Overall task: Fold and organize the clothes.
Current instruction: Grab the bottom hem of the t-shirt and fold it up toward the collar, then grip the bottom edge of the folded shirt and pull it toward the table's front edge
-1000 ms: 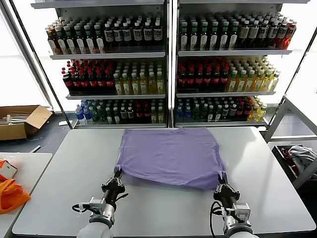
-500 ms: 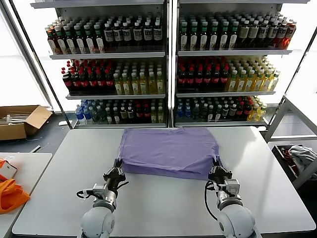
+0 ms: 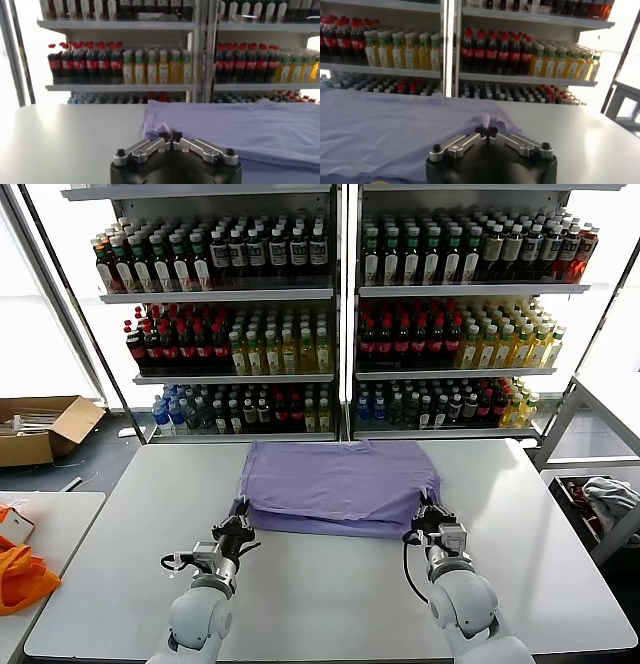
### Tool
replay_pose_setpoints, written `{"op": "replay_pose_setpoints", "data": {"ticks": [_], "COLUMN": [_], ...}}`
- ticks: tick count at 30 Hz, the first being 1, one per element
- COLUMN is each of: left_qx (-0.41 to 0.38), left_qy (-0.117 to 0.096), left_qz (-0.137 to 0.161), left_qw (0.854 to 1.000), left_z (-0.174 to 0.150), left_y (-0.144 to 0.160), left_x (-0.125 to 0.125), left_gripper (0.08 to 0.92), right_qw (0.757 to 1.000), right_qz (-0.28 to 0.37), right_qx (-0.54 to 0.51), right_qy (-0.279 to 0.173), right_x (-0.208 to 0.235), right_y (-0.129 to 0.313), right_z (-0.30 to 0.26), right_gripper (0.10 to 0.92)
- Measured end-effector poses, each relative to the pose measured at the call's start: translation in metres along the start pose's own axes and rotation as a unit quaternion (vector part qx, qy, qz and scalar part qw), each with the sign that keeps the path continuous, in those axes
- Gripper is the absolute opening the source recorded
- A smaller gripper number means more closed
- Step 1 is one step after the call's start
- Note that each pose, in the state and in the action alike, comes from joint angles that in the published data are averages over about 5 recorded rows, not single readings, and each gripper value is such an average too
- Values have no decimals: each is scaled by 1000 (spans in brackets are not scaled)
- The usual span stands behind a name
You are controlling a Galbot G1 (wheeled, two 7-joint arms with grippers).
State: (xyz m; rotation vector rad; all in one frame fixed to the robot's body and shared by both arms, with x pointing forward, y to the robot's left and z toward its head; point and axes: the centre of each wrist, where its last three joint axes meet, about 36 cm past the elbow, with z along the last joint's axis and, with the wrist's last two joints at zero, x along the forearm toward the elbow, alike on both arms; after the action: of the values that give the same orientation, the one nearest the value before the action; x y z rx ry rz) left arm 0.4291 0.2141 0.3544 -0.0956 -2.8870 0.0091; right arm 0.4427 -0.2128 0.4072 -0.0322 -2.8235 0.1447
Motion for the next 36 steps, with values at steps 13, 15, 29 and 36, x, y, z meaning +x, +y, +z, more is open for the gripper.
{"op": "replay_pose_setpoints", "data": {"ticks": [13, 15, 29, 36], "left_qx": [-10, -11, -20, -28], "left_qy": [6, 9, 20, 23], "left_qz": [-8, -13, -21, -24], "left_qw": [1000, 1000, 999, 999], "left_z": [-2, -3, -6, -10], "left_y": [-1, -1, -4, -3], "left_x": [2, 4, 23, 26], "left_gripper": [480, 540, 821, 823], "right_qw": [998, 997, 997, 997], "right_qz": [-9, -9, 16, 31], "right_qx": [-61, -73, -80, -68], "right_qy": [-15, -18, 2, 21], "right_x": [-9, -9, 20, 40], "right_y": [5, 5, -9, -18], "right_z": [-18, -21, -16, -13], "right_gripper": [415, 475, 817, 823]}}
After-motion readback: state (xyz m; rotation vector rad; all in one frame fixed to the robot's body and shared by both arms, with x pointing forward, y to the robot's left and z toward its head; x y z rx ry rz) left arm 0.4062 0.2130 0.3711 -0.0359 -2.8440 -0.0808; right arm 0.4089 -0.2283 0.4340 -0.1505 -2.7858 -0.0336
